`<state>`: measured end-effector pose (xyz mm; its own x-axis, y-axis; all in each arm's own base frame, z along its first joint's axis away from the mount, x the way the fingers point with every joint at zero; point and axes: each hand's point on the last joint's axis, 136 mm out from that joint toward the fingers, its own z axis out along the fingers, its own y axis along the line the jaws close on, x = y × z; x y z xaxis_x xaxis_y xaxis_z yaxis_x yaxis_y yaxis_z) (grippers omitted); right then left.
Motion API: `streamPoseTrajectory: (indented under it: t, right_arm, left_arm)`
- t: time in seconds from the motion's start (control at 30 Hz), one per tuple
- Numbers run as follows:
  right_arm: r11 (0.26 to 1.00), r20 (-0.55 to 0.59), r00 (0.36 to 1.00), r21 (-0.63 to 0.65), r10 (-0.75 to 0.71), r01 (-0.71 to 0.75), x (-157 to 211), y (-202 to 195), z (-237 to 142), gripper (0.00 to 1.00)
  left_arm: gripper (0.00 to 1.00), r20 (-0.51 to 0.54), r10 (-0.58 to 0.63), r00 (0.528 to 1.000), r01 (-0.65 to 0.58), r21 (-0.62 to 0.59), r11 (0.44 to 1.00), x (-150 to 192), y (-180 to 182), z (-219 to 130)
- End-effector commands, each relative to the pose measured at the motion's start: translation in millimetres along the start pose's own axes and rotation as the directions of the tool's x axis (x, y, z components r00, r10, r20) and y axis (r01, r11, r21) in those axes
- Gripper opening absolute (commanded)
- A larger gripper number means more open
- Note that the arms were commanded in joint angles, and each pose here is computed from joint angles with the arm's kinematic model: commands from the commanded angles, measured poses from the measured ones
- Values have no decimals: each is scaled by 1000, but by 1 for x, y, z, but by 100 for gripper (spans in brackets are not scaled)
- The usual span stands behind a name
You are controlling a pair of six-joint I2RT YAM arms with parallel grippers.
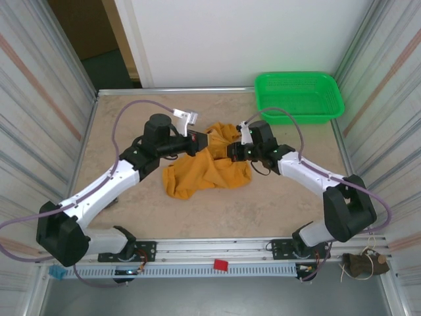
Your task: Fold the inside-out t-shirt
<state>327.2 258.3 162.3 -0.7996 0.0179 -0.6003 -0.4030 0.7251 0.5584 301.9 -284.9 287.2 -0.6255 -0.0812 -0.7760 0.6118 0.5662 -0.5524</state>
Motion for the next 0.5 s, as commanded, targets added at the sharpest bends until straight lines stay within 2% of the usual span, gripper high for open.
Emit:
streamPoseTrajectory:
  t: [0.0,0.1,0.17,0.2,0.27,0.3,0.4,0.47]
  right_arm:
    - [949,15,996,-302,-90,90,-13,66,-40,0]
    - [844,31,987,-514,-159,152,-3,112,-83,0]
    - [773,51,982,-610,-182,174,1,134,-107,0]
    - [753,61,981,-633,-184,180,1,139,-113,0]
    - [743,89,982,-644,-168,185,-5,142,-119,0]
    - [746,97,983,-640,-159,184,-8,140,-118,0]
    - [770,94,987,-618,-127,158,-16,130,-110,0]
    - [781,96,989,-608,-109,145,-21,125,-105,0]
  left_arm:
    - [0,86,-88,992,98,-114,989,-10,42,-14]
    - [0,108,-129,986,147,-185,972,-4,79,-13]
    - [0,99,-128,987,147,-214,966,-2,94,-9]
    - [4,92,-127,988,145,-222,964,-1,98,-6]
    - [27,82,-119,990,134,-229,964,-3,102,-2]
    - [34,80,-112,990,127,-223,967,-4,100,-2]
    - [48,94,-89,992,107,-207,972,-7,91,-11]
    - [52,111,-69,991,91,-201,975,-4,78,-22]
